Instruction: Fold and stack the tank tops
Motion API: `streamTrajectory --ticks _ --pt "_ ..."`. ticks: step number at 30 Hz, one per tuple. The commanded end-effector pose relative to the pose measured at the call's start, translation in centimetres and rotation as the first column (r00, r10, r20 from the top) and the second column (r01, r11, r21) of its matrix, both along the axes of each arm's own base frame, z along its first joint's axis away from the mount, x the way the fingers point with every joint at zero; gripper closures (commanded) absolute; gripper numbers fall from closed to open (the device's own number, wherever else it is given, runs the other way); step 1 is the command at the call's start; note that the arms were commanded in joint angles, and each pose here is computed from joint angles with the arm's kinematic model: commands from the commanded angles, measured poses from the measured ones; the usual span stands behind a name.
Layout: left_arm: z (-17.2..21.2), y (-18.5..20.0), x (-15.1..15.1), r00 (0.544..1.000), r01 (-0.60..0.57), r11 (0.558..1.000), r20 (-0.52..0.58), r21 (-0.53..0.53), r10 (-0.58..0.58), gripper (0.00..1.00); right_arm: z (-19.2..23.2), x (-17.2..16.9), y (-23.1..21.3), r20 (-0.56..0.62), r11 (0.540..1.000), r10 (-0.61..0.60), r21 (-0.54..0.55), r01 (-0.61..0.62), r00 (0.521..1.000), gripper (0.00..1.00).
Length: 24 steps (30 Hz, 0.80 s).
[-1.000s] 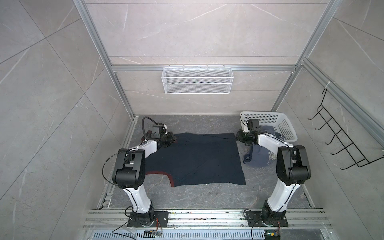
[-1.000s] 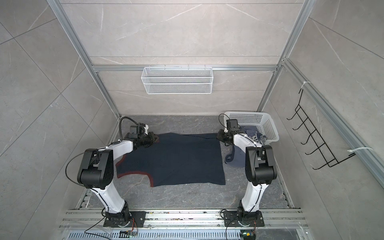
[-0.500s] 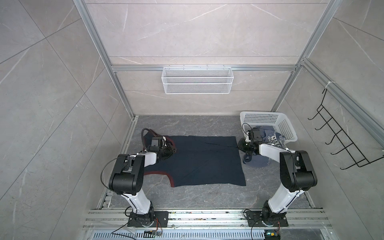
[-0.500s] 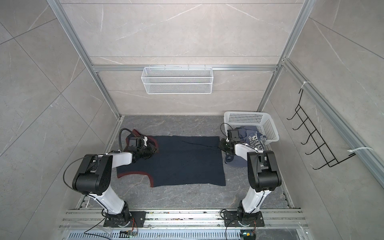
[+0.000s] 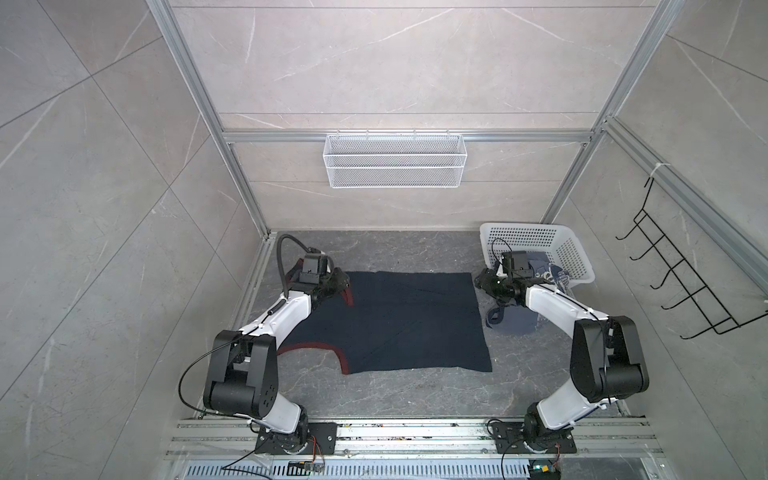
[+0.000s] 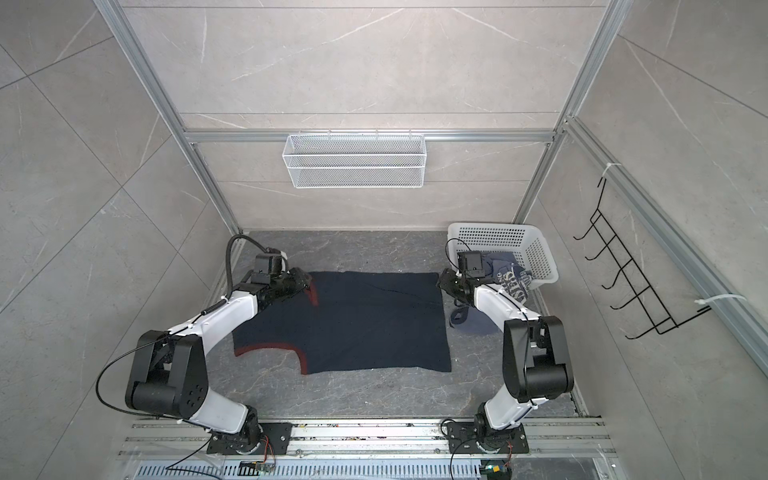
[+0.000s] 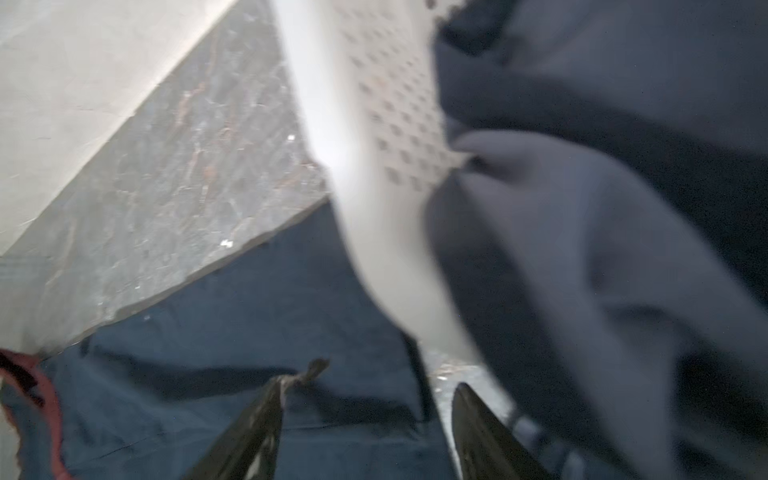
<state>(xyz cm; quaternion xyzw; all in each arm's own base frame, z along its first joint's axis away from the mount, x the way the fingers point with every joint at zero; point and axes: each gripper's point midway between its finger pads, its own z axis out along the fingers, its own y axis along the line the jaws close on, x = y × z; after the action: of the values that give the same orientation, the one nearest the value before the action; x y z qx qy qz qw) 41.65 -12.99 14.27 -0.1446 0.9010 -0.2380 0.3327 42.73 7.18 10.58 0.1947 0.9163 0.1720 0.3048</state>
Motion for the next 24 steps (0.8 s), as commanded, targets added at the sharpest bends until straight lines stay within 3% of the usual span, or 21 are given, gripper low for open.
streamTrajectory --ticks 1,8,16,20,24 --pt "-1.5 -3.5 0.0 0.993 0.098 0.995 -0.064 0.027 -0.097 0.57 -0.1 0.2 4.1 -0.022 0.993 0.119 0.012 -0.119 0.993 0.34" --pt "-6.5 -7.5 2.3 0.976 0.144 0.989 -0.161 -0.040 -0.149 0.57 -4.9 1.7 9.8 -0.151 0.972 0.227 0.100 -0.214 0.962 0.34" --pt "-9.9 -4.4 0.5 0.961 0.065 0.998 -0.270 0.015 -0.059 0.57 -10.4 0.4 7.7 -0.317 0.989 0.140 0.088 -0.118 0.938 0.35" --pt "-8.5 -1.7 0.0 0.966 0.003 1.000 -0.257 0.000 -0.003 0.57 -11.5 -0.2 5.6 -0.346 0.994 0.086 0.091 -0.058 0.934 0.35" --pt "-4.4 2.4 2.4 0.972 -0.097 0.994 -0.212 0.040 0.104 0.48 -11.1 0.1 5.4 -0.332 0.994 0.100 0.082 -0.077 0.938 0.35"
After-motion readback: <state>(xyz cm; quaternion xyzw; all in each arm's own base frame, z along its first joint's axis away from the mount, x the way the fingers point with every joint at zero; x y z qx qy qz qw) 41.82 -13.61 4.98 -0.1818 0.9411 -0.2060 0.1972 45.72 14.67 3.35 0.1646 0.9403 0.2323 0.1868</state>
